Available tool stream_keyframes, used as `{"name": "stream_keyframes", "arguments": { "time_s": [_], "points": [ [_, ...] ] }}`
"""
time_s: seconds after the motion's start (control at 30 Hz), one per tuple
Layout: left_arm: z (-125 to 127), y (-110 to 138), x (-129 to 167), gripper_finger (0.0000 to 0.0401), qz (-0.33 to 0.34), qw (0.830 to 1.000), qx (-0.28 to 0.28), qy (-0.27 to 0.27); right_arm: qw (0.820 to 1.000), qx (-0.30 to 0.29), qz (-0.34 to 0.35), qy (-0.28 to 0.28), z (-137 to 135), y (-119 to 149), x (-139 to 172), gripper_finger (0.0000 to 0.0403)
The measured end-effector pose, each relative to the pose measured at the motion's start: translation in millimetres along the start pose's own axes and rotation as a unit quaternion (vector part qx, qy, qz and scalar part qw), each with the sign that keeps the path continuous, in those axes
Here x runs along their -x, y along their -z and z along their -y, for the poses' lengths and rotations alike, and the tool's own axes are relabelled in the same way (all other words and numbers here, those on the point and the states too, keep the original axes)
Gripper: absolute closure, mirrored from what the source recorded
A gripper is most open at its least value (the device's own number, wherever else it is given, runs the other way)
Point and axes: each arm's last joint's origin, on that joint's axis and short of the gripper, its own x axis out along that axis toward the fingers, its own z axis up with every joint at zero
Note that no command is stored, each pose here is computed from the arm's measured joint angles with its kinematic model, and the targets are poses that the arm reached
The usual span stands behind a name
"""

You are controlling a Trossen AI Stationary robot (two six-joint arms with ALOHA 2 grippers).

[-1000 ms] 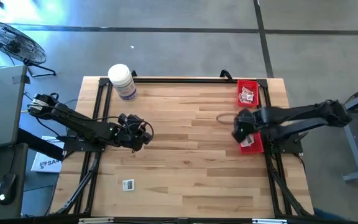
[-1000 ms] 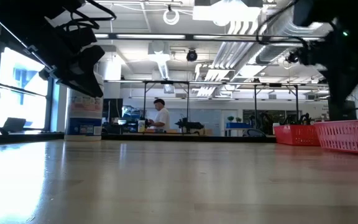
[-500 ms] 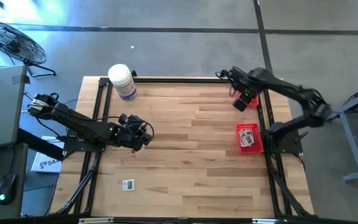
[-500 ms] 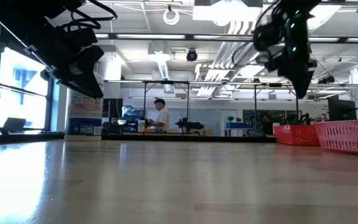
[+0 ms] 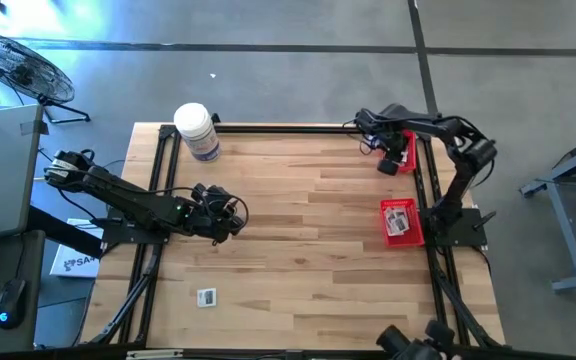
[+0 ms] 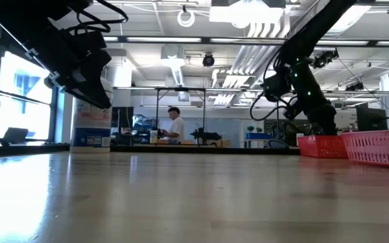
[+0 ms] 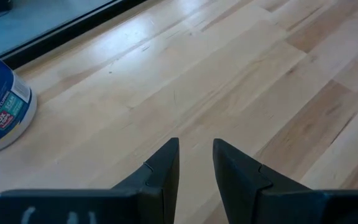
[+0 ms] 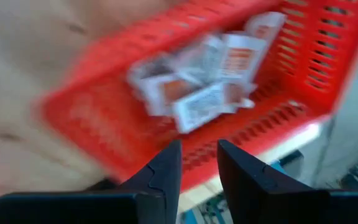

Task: Pick & Place First Aid Supplies
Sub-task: Adjust the ointment pack in the top basket

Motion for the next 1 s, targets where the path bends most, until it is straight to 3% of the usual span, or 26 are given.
{"name": "stream_keyframes", "arguments": {
  "time_s": [0.17, 0.33, 0.47, 0.7, 1.0],
  "points": [
    [0, 0, 0, 0.0305, 0.0, 1.0, 0.0, 0.0, 1.0, -0.003, 0.004, 0.029, 18, 0, -9, 0.0298],
    [0, 0, 0, 0.0305, 0.0, 1.0, -0.001, -0.001, 0.998, 0.029, 0.045, -0.017, 26, -2, -16, 0.0302],
    [0, 0, 0, 0.0305, -0.001, 1.0, -0.001, -0.001, 0.998, 0.024, 0.05, -0.018, 29, -3, -17, 0.0325],
    [0, 0, 0, 0.0305, 0.0, 1.0, -0.001, 0.0, 0.998, 0.062, 0.012, -0.013, 25, -14, -34, 0.0373],
    [0, 1, 0, 0.0305, -0.009, 1.0, -0.001, 0.006, 0.997, 0.076, -0.01, -0.023, 20, -24, -50, 0.038]
  ]
}}
